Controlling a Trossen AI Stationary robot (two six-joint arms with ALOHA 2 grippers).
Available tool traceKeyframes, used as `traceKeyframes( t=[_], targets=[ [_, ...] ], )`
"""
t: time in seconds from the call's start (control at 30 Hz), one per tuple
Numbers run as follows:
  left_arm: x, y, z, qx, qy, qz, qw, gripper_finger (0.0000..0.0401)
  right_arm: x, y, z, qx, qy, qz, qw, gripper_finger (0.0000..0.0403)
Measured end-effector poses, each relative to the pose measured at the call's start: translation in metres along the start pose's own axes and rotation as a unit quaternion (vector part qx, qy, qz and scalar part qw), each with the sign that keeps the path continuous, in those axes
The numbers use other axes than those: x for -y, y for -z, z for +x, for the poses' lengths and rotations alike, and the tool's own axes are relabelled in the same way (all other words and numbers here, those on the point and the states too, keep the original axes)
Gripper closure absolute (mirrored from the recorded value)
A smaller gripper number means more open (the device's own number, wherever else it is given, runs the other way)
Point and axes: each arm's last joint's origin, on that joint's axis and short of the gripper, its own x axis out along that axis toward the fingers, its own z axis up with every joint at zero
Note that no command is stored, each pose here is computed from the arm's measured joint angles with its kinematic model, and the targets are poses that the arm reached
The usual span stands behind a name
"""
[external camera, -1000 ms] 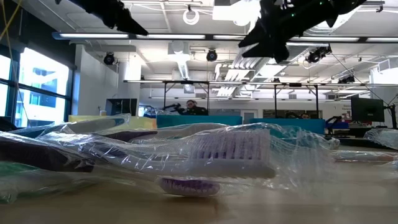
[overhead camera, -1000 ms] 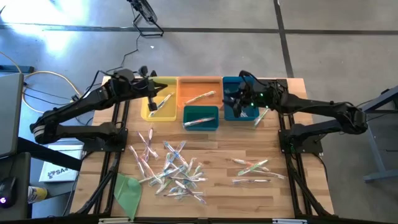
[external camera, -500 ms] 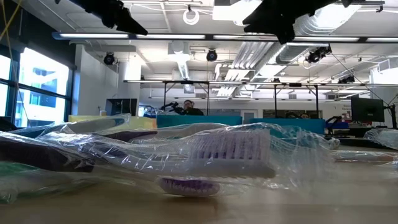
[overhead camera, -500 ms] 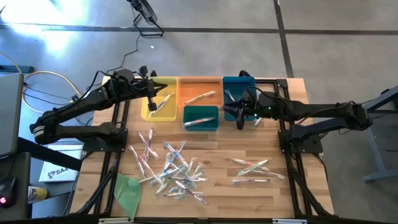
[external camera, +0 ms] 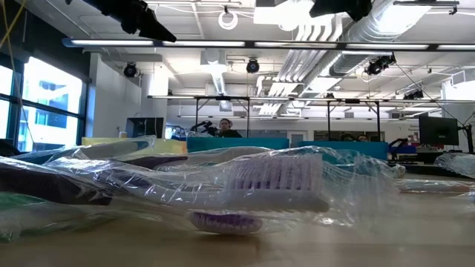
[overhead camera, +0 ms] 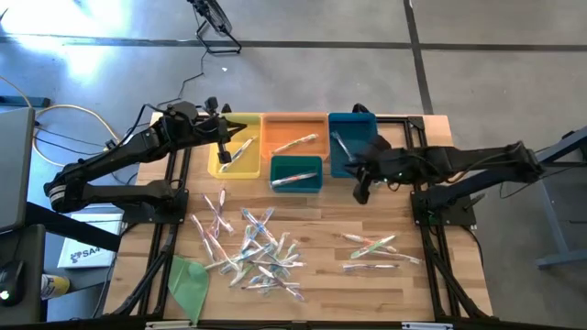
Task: Pick & Place Toothbrushes
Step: Put the orange toothbrush into the dark green bin
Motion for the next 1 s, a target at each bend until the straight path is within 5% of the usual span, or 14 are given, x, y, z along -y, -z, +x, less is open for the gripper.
traceKeyframes(
  t=[0.43,0.73,1.0],
  targets=[
    [0.0,0.0,0.0,-0.001,0.001,0.012,1.0,0.0401,-0.021,0.044,0.029,-0.253,-0.06,0.022,0.965,0.0399],
    [0.0,0.0,0.0,-0.001,0.001,0.012,1.0,0.0401,-0.048,0.067,0.051,-0.321,-0.056,-0.02,0.945,0.0392],
    [0.0,0.0,0.0,-0.001,0.001,0.014,1.0,0.0401,-0.061,0.089,0.073,-0.38,-0.031,-0.047,0.923,0.0341]
  ],
)
